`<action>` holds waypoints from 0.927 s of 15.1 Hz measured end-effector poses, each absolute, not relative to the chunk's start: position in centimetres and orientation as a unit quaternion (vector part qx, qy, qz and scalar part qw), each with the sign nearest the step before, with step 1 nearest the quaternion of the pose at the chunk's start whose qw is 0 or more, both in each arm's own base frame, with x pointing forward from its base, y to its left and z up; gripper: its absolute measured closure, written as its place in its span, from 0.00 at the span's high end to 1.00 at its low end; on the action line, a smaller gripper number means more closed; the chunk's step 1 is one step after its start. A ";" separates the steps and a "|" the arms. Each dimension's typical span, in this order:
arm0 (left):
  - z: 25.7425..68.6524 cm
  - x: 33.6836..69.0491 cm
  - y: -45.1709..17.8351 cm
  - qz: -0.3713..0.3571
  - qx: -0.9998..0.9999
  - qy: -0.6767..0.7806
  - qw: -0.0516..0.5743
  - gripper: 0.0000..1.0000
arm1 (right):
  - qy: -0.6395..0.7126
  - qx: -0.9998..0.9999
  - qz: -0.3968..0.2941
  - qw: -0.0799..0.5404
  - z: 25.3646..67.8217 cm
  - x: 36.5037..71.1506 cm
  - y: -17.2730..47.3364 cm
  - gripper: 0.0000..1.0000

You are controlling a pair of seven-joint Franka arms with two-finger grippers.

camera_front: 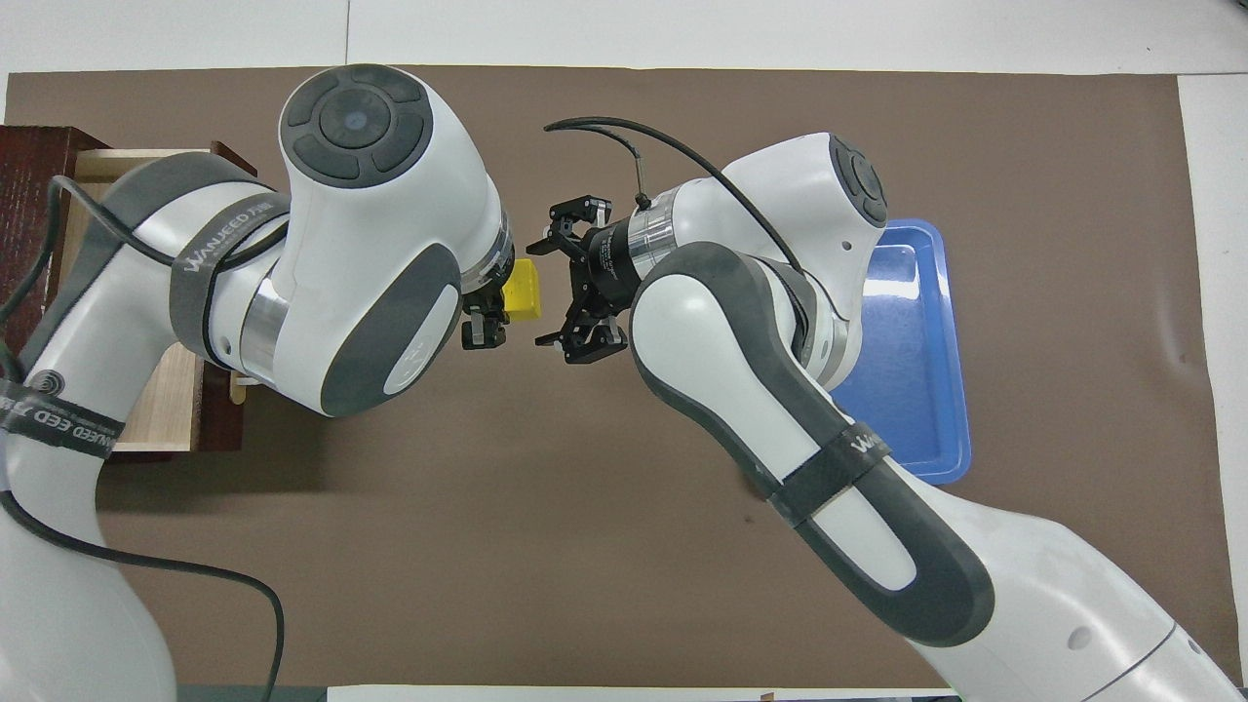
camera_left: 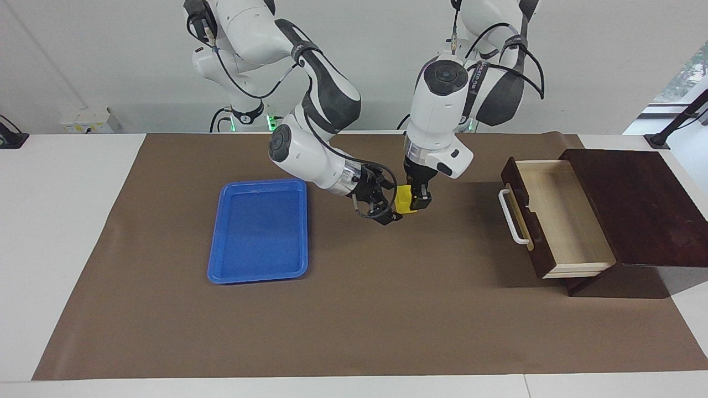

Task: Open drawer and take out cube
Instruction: 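Grasp the yellow cube with the right gripper from the left gripper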

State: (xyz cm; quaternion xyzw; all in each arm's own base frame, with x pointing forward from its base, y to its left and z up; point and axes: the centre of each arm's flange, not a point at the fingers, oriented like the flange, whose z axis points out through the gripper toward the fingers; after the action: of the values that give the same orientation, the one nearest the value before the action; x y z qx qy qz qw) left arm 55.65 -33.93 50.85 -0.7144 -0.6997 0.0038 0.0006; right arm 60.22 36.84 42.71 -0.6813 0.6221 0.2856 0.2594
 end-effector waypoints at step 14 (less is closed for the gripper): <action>50.8 55.6 -33.9 0.005 -0.715 -0.699 0.004 0.55 | 0.613 -0.690 0.291 0.254 42.7 59.2 38.5 0.94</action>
State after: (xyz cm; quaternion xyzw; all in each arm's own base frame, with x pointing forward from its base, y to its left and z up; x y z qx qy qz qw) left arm 55.57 -33.93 50.78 -0.7146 -0.6995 0.0047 0.0039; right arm 59.21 38.46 42.68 -0.6896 0.6127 0.2908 0.2540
